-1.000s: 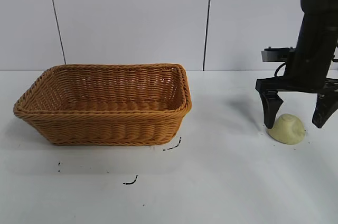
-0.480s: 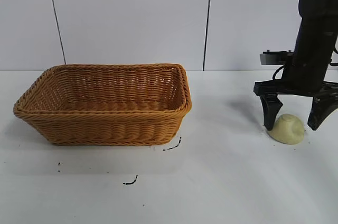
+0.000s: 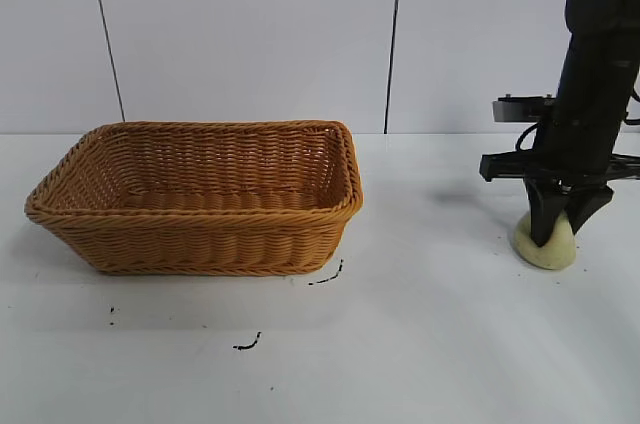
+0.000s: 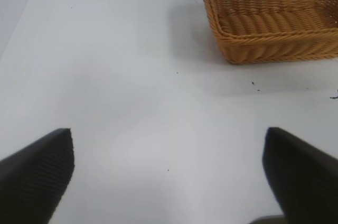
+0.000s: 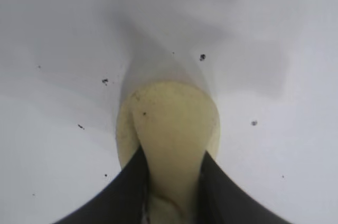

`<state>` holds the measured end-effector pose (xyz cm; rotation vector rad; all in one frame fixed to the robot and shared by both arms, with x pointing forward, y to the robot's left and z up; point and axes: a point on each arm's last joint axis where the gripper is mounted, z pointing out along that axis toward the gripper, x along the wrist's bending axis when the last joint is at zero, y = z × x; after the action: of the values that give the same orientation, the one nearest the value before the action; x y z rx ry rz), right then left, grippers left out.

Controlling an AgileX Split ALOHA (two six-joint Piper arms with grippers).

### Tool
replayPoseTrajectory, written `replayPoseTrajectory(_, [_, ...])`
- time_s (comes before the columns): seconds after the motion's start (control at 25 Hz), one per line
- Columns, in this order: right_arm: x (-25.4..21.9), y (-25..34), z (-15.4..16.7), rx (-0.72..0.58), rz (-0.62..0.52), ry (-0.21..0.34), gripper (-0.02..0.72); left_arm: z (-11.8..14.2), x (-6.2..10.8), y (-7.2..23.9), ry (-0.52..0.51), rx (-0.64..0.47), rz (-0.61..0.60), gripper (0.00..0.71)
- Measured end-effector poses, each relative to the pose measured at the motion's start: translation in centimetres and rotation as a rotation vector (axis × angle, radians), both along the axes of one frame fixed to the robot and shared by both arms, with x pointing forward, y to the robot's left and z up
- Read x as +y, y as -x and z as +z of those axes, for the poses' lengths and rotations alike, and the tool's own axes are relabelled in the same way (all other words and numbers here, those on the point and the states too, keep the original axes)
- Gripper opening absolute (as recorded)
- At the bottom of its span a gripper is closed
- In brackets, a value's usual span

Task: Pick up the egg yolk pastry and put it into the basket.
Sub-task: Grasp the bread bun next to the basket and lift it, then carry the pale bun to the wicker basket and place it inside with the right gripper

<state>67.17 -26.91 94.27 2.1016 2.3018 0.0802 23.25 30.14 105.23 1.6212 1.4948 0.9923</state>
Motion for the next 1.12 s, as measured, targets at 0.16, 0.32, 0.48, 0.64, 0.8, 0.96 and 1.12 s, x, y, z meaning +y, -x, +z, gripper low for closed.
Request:
replayPoseTrajectory(0.16, [0.1, -0.8, 6.0, -0.118, 0.002, -0.008, 0.148, 0.0, 0.0, 0.0, 0.000, 0.000, 0.000, 0.697])
replayPoseTrajectory(0.32, [0.1, -1.4, 10.3, -0.244, 0.002, -0.016, 0.148, 0.0, 0.0, 0.0, 0.000, 0.000, 0.000, 0.697])
replayPoseTrajectory(0.48, [0.4, -1.8, 11.8, -0.298, 0.007, -0.021, 0.148, 0.0, 0.0, 0.0, 0.000, 0.000, 0.000, 0.697])
replayPoseTrajectory(0.64, [2.8, -1.6, 12.2, -0.309, 0.062, -0.027, 0.148, 0.0, 0.0, 0.0, 0.000, 0.000, 0.000, 0.697])
replayPoseTrajectory(0.8, [7.2, -0.9, 12.3, -0.314, 0.160, -0.045, 0.148, 0.0, 0.0, 0.0, 0.000, 0.000, 0.000, 0.697])
replayPoseTrajectory(0.96, [12.6, 0.1, 12.5, -0.379, 0.275, -0.078, 0.148, 0.0, 0.0, 0.0, 0.000, 0.000, 0.000, 0.697])
replayPoseTrajectory(1.12, [18.2, 1.4, 12.4, -0.463, 0.387, -0.126, 0.148, 0.0, 0.0, 0.0, 0.000, 0.000, 0.000, 0.697])
